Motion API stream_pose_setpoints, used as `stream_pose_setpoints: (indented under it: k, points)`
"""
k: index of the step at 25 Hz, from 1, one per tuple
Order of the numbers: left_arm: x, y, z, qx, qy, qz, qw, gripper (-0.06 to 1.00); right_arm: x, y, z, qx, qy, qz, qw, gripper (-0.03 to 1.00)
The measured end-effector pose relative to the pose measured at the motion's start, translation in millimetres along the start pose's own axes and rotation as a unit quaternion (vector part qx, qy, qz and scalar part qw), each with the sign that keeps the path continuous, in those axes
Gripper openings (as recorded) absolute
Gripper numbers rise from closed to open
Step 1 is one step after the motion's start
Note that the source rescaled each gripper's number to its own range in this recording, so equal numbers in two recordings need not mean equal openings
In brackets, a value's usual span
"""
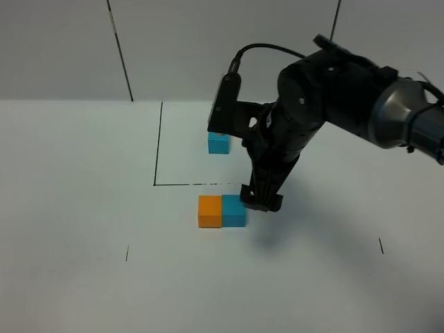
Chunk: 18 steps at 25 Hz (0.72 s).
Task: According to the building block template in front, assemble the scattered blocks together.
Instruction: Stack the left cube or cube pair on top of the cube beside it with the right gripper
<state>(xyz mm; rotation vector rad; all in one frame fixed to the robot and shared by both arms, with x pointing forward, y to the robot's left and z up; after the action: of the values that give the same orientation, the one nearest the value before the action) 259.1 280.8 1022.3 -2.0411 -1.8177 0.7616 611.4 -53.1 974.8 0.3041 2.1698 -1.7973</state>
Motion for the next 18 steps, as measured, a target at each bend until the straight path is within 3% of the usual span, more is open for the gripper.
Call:
stream_pose_setpoints:
  k: [7,18]
  points:
    - [0.0,0.0,0.0,0.0,0.0,0.0,1.0,0.68,7.8,33.3,-20.0,-0.006,-0.02,-0.03,0.999,1.0]
    - [0.0,0.0,0.0,0.0,0.0,0.0,1.0,0.68,3.7,51.5,-33.4,-0.019,-0.021,-0.024,0.999,1.0]
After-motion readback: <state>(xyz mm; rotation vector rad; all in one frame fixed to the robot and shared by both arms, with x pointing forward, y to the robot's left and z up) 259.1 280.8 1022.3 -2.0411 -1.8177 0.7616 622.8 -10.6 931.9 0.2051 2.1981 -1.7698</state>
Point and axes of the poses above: a point on each arm's last joint axis where the gripper is mounted, y pointing out along that axis toward the gripper, x along the wrist's bending axis when the last joint is at zero, z = x × y, the point moved 4 cm from there along y, pointing out along that axis toward the gripper, and after that the axes turned 14 degrees about -y, right-handed, at the moved point
